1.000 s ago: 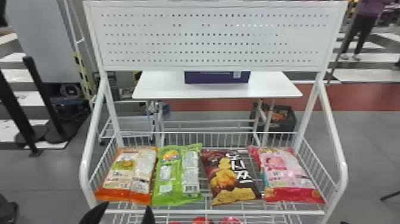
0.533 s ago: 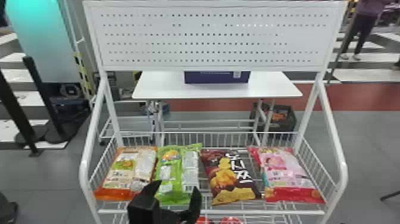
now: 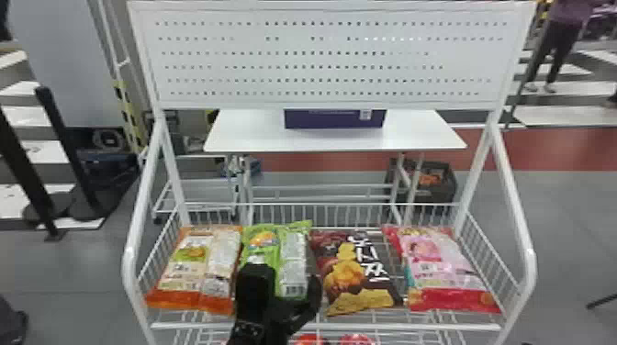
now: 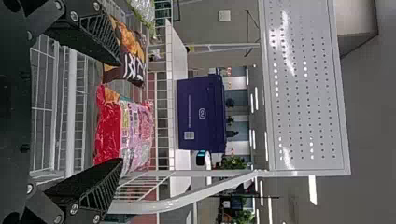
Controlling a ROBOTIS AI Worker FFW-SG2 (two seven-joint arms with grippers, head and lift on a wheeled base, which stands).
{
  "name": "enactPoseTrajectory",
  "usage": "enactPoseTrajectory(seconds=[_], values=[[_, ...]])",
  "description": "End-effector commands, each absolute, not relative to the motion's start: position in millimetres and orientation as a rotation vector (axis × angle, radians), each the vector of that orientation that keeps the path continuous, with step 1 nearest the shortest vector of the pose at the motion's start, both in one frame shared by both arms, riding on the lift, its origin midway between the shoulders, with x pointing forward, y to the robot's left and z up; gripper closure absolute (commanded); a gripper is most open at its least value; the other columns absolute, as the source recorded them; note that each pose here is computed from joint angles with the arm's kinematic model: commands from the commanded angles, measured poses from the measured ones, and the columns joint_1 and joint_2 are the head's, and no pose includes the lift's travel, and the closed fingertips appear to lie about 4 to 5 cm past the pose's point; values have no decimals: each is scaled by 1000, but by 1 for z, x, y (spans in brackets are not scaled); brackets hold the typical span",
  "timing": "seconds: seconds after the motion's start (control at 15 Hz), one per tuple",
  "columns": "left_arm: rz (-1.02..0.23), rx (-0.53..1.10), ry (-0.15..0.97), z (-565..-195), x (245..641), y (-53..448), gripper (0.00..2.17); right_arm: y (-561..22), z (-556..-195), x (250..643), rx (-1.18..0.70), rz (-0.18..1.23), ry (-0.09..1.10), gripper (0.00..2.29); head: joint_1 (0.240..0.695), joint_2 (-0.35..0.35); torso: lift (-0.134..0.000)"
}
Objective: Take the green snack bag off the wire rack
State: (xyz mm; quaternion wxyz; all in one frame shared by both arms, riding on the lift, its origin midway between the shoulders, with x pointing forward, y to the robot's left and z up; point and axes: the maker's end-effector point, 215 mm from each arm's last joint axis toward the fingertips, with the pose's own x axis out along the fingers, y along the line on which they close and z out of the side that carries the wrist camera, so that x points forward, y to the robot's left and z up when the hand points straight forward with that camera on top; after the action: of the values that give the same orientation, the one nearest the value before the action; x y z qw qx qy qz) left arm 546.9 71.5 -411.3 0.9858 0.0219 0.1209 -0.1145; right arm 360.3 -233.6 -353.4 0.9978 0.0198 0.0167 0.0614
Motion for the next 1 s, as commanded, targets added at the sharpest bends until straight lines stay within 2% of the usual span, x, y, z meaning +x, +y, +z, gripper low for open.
enactPoseTrajectory(seconds=[0.0, 0.2, 0.33, 0.53, 0.67, 0.73, 0.8, 0.87, 0.93], values=[[-221, 62, 279, -424, 555, 76, 93, -234, -355, 361, 39, 123, 36, 167, 499, 0, 0], [-203, 79, 307, -438, 561, 88, 113, -234, -353, 363, 40, 123, 30, 167, 499, 0, 0], [-195, 79, 314, -441, 562, 94, 235, -234, -353, 364, 41, 123, 29, 167, 499, 0, 0], [-197, 79, 324, -444, 561, 95, 724, -235, -353, 364, 40, 121, 32, 167, 499, 0, 0], [-198, 81, 331, -446, 560, 95, 1288, -235, -352, 363, 41, 122, 29, 167, 499, 0, 0], [-197, 82, 331, -446, 559, 95, 1447, -235, -353, 363, 40, 123, 31, 167, 499, 0, 0], [-199, 83, 332, -447, 556, 95, 1474, -235, -352, 363, 41, 123, 29, 167, 499, 0, 0], [-204, 80, 322, -442, 555, 91, 1656, -234, -352, 363, 40, 124, 29, 167, 499, 0, 0], [-214, 77, 317, -438, 553, 88, 1659, -235, -352, 363, 39, 123, 29, 167, 499, 0, 0]])
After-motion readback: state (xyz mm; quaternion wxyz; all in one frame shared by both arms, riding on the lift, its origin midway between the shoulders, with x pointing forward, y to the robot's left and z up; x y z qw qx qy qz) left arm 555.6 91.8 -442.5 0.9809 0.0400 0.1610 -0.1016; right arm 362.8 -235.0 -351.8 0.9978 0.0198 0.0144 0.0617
